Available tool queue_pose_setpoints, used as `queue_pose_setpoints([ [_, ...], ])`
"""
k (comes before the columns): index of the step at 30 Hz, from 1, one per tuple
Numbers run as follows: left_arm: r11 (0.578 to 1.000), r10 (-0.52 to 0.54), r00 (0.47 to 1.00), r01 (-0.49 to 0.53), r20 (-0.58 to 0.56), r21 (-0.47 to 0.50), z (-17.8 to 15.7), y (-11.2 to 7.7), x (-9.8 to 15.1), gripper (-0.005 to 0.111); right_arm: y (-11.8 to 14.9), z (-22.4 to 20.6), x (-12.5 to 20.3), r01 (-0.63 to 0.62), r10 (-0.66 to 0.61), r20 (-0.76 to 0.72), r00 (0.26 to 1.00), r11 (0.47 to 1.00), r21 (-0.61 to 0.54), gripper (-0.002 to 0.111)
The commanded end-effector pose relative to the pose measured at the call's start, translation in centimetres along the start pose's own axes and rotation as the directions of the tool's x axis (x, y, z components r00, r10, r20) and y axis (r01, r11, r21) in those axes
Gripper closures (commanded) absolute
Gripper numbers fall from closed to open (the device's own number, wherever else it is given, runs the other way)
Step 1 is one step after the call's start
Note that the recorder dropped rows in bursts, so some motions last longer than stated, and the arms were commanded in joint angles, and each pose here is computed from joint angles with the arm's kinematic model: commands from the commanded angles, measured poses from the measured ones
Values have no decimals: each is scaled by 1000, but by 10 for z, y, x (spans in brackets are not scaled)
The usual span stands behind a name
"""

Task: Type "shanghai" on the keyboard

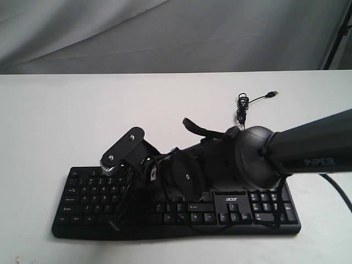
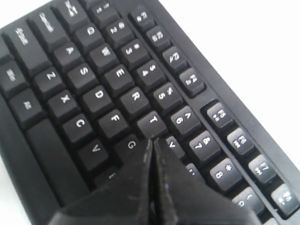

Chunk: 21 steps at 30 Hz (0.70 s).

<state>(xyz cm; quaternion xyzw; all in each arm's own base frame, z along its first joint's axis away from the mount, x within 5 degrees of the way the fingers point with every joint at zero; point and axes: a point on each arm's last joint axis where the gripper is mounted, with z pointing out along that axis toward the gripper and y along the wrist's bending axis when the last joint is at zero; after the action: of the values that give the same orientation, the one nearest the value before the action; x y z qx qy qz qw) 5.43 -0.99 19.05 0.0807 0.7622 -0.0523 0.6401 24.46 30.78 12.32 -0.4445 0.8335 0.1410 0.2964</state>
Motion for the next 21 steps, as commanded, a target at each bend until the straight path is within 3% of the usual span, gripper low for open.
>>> queue_pose_setpoints([
  [1, 1000, -1, 1000, 1, 4, 4, 0, 0, 1, 107, 5, -6, -13, 62, -62, 51, 997, 998, 1, 108],
  [6, 1000, -1, 1000, 1, 4, 4, 0, 0, 1, 107, 33, 8, -41, 238, -233, 117, 965, 971, -30, 108],
  [12, 1000, -1, 1000, 1, 4, 4, 0, 0, 1, 107, 45, 31, -55, 242, -233, 119, 965, 968, -65, 108],
  [21, 1000, -1, 1000, 1, 4, 4, 0, 0, 1, 107, 45, 47, -50, 270, -263, 110, 959, 961, -57, 108],
])
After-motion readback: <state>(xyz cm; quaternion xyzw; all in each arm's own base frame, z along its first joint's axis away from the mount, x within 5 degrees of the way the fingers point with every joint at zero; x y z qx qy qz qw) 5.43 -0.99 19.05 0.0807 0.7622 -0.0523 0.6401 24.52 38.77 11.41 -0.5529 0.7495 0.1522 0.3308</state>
